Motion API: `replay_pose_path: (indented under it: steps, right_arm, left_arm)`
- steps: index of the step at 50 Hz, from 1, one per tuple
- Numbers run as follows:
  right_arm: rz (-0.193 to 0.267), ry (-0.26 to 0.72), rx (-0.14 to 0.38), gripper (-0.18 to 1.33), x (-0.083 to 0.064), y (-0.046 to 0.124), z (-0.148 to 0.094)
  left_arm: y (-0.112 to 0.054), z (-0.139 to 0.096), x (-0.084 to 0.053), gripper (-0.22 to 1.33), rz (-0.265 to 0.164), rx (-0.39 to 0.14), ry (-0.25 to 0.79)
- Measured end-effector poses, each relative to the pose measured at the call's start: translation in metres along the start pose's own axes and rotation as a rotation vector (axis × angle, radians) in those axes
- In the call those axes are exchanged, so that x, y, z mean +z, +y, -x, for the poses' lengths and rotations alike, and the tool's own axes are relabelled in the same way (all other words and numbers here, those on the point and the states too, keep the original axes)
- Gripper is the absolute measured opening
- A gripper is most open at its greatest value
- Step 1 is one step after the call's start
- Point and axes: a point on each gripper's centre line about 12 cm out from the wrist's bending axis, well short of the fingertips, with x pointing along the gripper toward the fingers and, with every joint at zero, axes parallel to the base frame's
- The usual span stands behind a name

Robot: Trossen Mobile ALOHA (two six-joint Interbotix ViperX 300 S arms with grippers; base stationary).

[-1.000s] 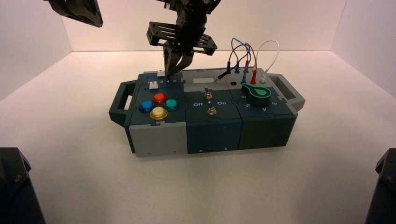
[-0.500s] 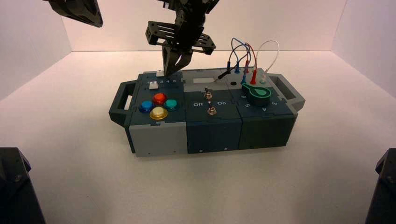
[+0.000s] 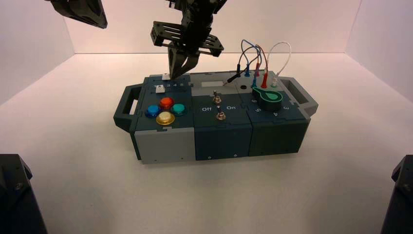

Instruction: Move the top slider to position 2.

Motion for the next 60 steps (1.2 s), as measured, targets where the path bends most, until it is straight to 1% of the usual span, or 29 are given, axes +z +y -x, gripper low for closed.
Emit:
replay_pose_path:
  steps: [60]
  right_arm:
    - [-0.008,0.003,0.007,-0.14,0.0013,0.0023,-0.0028]
  left_arm:
    - [0.0001,0.0,-0.0005,-0.16,-0.003,0.001,0.005]
